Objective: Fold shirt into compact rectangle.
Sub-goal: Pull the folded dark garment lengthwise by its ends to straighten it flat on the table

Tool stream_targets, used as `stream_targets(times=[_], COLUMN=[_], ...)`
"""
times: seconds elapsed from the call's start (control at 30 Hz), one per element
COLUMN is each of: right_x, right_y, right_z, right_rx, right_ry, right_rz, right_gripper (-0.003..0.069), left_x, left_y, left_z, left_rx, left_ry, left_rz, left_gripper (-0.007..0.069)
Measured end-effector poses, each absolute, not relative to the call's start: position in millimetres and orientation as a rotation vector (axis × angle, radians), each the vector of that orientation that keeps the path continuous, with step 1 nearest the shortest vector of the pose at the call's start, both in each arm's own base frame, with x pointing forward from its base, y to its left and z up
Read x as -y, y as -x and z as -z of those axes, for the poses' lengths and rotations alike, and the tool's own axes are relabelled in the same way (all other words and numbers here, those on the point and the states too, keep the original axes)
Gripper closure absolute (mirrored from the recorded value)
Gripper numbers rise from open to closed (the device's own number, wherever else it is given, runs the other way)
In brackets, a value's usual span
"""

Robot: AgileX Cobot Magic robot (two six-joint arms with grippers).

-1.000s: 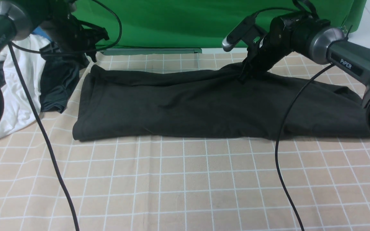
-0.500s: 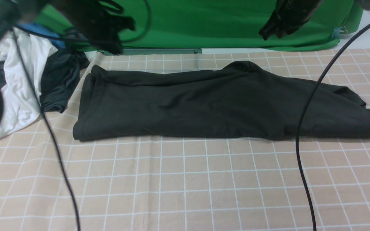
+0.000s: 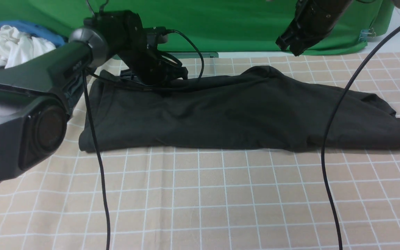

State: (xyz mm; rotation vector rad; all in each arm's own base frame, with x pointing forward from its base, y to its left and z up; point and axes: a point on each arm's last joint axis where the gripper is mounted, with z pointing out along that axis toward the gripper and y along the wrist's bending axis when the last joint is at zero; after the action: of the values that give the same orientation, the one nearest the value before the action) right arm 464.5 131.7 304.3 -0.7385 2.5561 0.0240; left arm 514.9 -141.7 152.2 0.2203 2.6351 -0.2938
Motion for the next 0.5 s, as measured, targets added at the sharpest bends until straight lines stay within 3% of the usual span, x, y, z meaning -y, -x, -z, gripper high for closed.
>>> stream_targets(times=[0.23, 0.5], right_x=[-135, -126], right_y=[-462, -435], right_z=[-309, -345], right_rx=[-2.549, -2.506], right_ry=[0.73, 0.705], right_rz=[-0.081, -0.091], right_gripper=[0.0623, 0.0623], left_x=[101, 44], left_y=[-535, -506], left_z=[-167, -242], left_rx=[-2.514, -2.682], left_ry=[-0.062, -0.069], left_rz=[0.21, 0.172], left_gripper=[0.0607, 0.0607])
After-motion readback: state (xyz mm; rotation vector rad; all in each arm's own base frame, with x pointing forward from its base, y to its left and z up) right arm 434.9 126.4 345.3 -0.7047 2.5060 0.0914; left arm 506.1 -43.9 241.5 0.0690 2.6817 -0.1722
